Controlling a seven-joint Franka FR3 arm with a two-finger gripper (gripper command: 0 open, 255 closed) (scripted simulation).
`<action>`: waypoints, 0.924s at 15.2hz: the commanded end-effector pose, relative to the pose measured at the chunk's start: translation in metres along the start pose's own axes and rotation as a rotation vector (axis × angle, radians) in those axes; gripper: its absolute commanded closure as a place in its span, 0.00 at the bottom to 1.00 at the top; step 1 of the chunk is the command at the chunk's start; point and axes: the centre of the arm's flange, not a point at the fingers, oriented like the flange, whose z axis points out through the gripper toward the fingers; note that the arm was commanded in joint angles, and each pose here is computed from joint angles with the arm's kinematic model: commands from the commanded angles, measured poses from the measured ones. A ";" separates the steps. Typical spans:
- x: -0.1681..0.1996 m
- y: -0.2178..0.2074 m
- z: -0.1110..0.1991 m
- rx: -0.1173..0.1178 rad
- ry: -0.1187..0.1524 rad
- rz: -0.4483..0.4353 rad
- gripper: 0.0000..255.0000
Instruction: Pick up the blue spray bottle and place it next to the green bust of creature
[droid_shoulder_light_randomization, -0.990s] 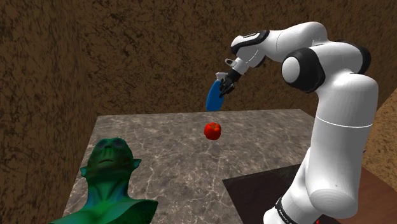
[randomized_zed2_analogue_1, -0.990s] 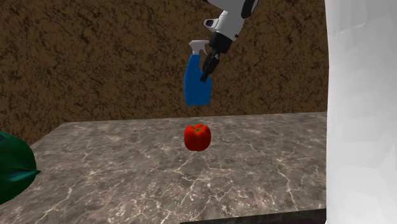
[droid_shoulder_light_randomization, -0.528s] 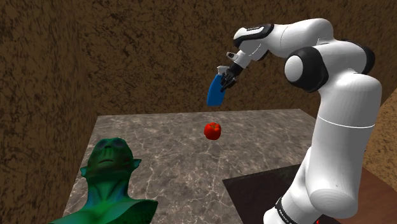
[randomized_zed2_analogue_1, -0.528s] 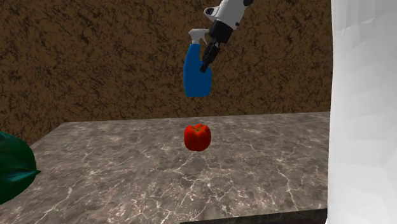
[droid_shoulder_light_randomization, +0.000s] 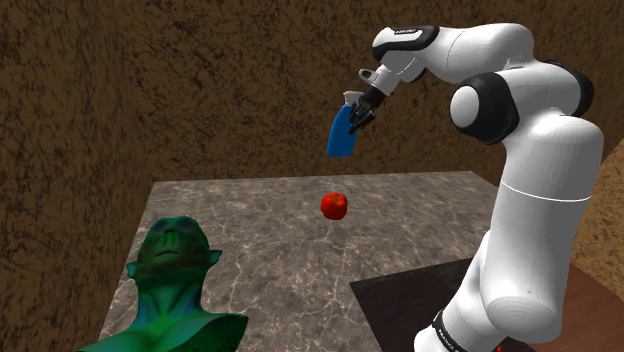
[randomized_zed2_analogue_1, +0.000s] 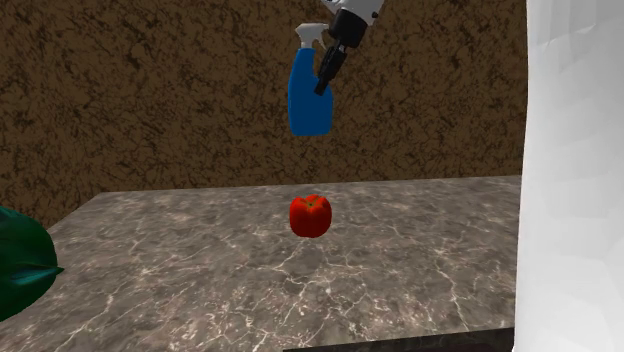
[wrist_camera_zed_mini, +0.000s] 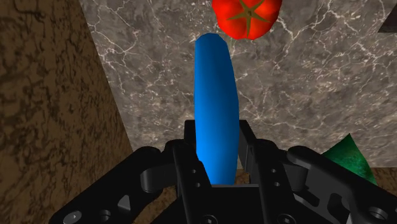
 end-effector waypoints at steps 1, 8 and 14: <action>0.004 0.001 -0.010 0.000 0.000 0.000 1.00; 0.021 0.000 -0.043 0.000 0.000 0.000 1.00; 0.035 0.000 -0.071 0.000 0.000 0.000 1.00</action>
